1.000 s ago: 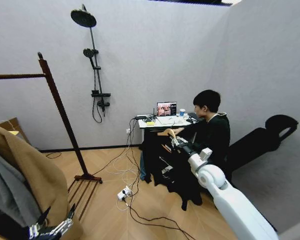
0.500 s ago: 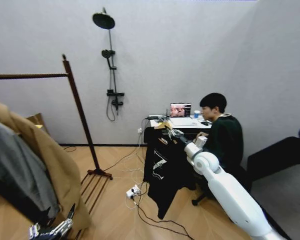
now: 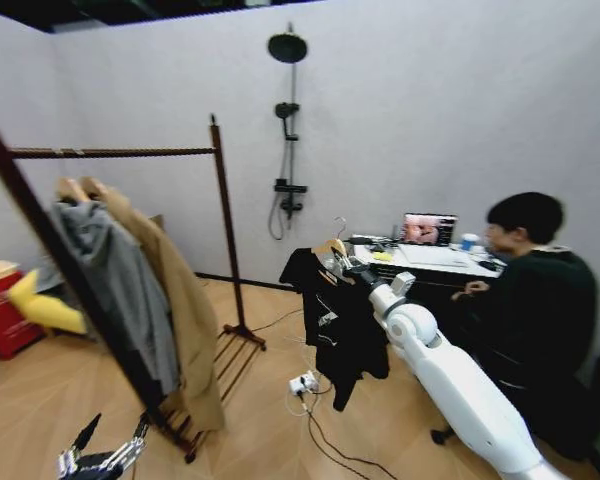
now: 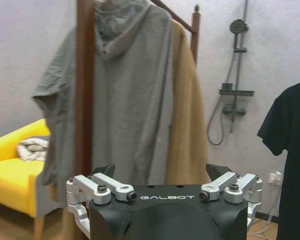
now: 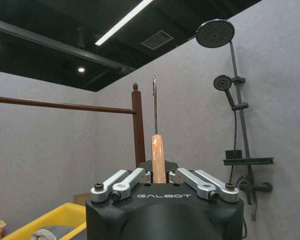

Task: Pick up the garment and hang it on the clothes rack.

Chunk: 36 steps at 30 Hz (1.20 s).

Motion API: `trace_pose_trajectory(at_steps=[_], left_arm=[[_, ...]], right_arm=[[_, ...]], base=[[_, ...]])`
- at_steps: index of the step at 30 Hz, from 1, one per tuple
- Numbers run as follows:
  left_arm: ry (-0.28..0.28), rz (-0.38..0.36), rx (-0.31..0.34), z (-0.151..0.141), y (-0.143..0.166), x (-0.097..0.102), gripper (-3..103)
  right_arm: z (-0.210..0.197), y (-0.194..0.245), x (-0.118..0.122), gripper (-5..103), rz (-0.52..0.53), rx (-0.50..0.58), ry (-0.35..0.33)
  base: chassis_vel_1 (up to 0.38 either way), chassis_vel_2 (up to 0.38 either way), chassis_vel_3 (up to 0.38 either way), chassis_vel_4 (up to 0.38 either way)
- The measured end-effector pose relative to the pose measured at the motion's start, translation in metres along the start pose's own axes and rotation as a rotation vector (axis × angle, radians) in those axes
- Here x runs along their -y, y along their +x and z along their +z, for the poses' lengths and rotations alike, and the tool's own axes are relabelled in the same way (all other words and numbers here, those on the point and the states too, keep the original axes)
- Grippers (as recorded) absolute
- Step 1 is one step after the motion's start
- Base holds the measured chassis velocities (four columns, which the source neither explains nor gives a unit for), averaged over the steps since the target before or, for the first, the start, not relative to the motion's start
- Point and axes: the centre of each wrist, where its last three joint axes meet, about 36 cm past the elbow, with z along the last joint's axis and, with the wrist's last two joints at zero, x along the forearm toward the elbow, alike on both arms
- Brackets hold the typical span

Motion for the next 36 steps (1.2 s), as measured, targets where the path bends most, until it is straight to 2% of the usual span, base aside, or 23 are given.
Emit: trace_pose_trajectory(at_steps=[11, 16, 22, 31, 34, 36], left_arm=[[0.0, 0.0, 0.0, 0.0, 0.0, 0.0, 100], [0.0, 0.0, 0.0, 0.0, 0.0, 0.0, 100], [0.0, 0.0, 0.0, 0.0, 0.0, 0.0, 100], [0.0, 0.0, 0.0, 0.0, 0.0, 0.0, 100], [0.0, 0.0, 0.0, 0.0, 0.0, 0.0, 100], [0.0, 0.0, 0.0, 0.0, 0.0, 0.0, 100]], right_arm=[[-0.005, -0.002, 0.009, 10, 0.011, 0.003, 0.031], [-0.011, -0.005, 0.023, 10, 0.024, 0.003, 0.062], [-0.024, -0.013, 0.03, 10, 0.024, 0.008, 0.068], [-0.032, -0.034, 0.026, 10, -0.012, 0.013, 0.039], [-0.035, -0.051, 0.019, 10, -0.042, 0.023, 0.02], [-0.048, -0.077, 0.009, 10, -0.084, 0.048, 0.02]], base=[[0.13, 0.129, 0.131, 0.125], [0.088, 0.102, 0.116, 0.087], [-0.018, 0.077, 0.074, -0.006], [-0.153, 0.164, 0.158, -0.172], [-0.229, 0.25, 0.265, -0.251], [-0.234, 0.249, 0.237, -0.238]])
